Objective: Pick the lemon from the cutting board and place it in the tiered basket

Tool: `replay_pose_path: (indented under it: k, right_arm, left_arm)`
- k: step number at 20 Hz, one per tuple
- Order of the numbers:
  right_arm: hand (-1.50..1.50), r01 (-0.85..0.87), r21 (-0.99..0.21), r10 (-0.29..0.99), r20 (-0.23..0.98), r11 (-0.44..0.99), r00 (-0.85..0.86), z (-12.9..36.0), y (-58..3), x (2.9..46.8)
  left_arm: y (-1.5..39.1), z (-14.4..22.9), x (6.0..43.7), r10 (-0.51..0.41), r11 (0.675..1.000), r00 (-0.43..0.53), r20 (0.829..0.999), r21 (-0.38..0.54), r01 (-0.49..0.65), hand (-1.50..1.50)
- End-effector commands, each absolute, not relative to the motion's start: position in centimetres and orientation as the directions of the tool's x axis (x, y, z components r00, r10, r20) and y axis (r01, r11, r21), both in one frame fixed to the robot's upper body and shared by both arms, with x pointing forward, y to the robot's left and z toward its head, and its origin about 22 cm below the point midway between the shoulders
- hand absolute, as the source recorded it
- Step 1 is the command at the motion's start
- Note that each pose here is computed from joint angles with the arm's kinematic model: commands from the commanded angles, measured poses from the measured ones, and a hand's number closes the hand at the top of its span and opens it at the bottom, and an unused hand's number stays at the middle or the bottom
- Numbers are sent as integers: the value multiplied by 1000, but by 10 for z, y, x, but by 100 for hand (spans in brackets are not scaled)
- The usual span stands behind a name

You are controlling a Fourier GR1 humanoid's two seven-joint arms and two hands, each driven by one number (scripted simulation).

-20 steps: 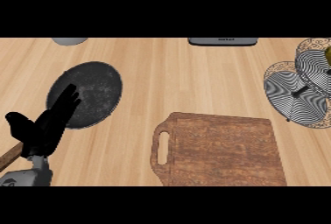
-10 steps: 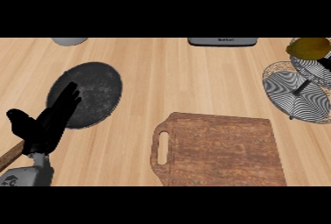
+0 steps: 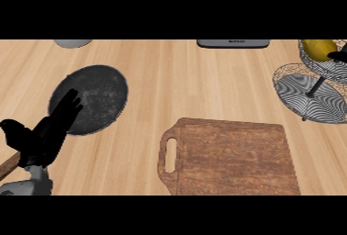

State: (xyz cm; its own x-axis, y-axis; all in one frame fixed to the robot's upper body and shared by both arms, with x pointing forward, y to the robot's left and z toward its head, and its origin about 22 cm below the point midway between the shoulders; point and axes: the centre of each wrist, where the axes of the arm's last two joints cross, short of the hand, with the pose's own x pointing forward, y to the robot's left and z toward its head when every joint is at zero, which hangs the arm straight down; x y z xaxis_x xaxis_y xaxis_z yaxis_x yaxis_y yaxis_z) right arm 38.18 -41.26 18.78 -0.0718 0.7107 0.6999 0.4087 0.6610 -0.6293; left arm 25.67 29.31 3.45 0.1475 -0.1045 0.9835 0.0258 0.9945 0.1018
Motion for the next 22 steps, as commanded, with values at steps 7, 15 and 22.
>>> replay_pose_path:
  k: [7,15,22]
  right_arm:
    - [-150,491,-236,365,912,839,-186,215,-451,368]
    - [-150,662,-66,280,934,747,-223,229,-524,323]
    - [-150,744,-1,265,934,669,-238,241,-596,255]
  left_arm:
    - [291,19,258,-108,994,147,983,107,19,0]
    - [294,36,259,-118,993,146,982,115,27,0]
    - [296,20,258,-92,996,134,987,92,10,0]
